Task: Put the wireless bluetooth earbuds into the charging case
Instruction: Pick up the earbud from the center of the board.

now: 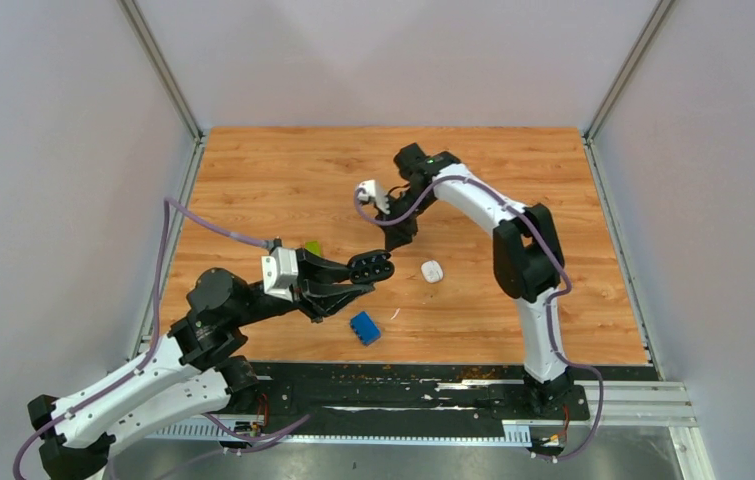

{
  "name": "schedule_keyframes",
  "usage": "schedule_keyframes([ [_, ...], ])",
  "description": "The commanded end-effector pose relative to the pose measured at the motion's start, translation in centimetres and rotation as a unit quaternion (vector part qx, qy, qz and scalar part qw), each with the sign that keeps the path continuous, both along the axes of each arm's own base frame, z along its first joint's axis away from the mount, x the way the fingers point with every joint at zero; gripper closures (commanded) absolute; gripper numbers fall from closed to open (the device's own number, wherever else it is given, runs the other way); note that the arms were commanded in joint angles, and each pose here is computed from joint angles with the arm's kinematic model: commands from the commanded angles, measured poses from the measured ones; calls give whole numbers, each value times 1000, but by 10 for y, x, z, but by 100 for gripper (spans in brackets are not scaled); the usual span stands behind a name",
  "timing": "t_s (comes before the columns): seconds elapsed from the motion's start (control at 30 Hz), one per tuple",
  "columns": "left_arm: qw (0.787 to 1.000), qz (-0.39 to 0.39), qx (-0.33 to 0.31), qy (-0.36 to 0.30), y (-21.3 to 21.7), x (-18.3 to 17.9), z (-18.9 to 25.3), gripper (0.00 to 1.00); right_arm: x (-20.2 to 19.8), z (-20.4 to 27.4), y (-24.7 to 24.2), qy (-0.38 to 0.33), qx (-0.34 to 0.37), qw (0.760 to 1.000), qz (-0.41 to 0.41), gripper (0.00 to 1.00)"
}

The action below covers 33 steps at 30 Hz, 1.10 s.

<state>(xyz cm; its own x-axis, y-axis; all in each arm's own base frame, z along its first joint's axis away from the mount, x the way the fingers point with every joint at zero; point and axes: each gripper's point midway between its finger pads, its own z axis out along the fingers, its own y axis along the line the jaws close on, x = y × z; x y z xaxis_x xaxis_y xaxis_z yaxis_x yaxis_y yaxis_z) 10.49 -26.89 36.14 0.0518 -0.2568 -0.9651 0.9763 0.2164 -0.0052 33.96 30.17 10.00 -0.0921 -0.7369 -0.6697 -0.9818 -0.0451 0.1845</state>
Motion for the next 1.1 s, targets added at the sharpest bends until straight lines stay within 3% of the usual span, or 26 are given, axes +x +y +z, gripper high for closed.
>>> schedule_keyframes([
  [0.0,1000,-4,-4,-3,-1,-1,13,100,-6,-12,35,-43,-12,996,81,68],
  [0.37,1000,-11,-7,7,-1,-4,11,100,-34,-51,59,-32,-42,985,162,65],
  [1.07,1000,-14,-9,17,-2,-5,0,100,-45,-59,77,-16,-38,985,166,66],
])
